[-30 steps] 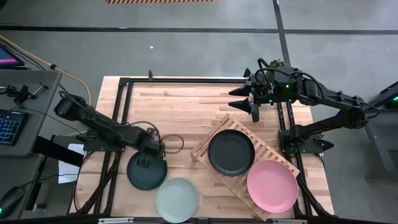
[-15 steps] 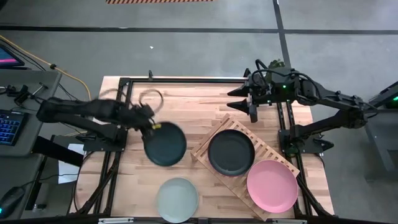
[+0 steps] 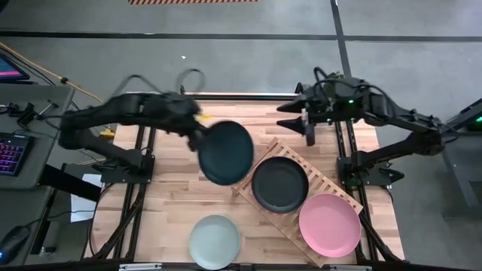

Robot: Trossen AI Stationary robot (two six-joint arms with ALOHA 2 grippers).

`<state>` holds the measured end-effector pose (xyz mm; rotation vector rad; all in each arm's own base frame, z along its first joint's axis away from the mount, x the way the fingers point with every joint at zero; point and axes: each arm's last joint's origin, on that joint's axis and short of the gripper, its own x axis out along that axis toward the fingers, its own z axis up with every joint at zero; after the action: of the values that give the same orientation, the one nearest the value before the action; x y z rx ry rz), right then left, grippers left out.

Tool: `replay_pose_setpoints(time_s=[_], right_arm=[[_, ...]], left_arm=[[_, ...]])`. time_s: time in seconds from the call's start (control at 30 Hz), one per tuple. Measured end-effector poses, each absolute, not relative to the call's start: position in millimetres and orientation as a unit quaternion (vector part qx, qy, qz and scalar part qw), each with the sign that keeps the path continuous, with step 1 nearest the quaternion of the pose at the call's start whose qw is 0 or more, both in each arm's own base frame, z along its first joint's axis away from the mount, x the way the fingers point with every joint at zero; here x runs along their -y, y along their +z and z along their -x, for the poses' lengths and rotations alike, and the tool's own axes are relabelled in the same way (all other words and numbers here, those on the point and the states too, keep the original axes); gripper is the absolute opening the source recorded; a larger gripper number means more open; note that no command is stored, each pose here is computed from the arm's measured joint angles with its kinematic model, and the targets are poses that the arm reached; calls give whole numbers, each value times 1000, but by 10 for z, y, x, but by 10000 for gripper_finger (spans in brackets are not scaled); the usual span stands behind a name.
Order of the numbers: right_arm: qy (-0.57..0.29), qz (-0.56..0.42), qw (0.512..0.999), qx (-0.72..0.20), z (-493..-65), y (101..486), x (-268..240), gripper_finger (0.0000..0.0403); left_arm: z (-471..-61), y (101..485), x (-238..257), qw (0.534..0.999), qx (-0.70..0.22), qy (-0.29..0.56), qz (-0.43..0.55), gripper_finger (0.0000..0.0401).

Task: Place and stack plates onto a shelf
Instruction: Stack the dark green plate on top of the light pink plate on the shelf

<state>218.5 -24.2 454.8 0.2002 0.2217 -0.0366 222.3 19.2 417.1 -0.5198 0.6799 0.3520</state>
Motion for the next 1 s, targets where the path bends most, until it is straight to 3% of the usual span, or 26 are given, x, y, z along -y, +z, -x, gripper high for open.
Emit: replay_pose_setpoints(time_s=[0.17, 0.37, 0.7, 1.0], right_arm=[[-4, -104, 989, -104, -2055, 4614, 218, 218], [-16, -105, 986, -127, -1876, 4606, 201, 218], [-40, -69, 993, -83, -1548, 4740, 178, 218], [-37, -68, 994, -79, -1506, 4754, 171, 218]], left_arm=[[-2774, 4071, -224, 898, -364, 153, 195, 0], [-3386, 4000, -222, 921, -310, 111, 207, 0], [-3994, 3740, -15, 923, -263, 68, 273, 0], [-4398, 3477, 220, 920, -211, 40, 329, 0]])
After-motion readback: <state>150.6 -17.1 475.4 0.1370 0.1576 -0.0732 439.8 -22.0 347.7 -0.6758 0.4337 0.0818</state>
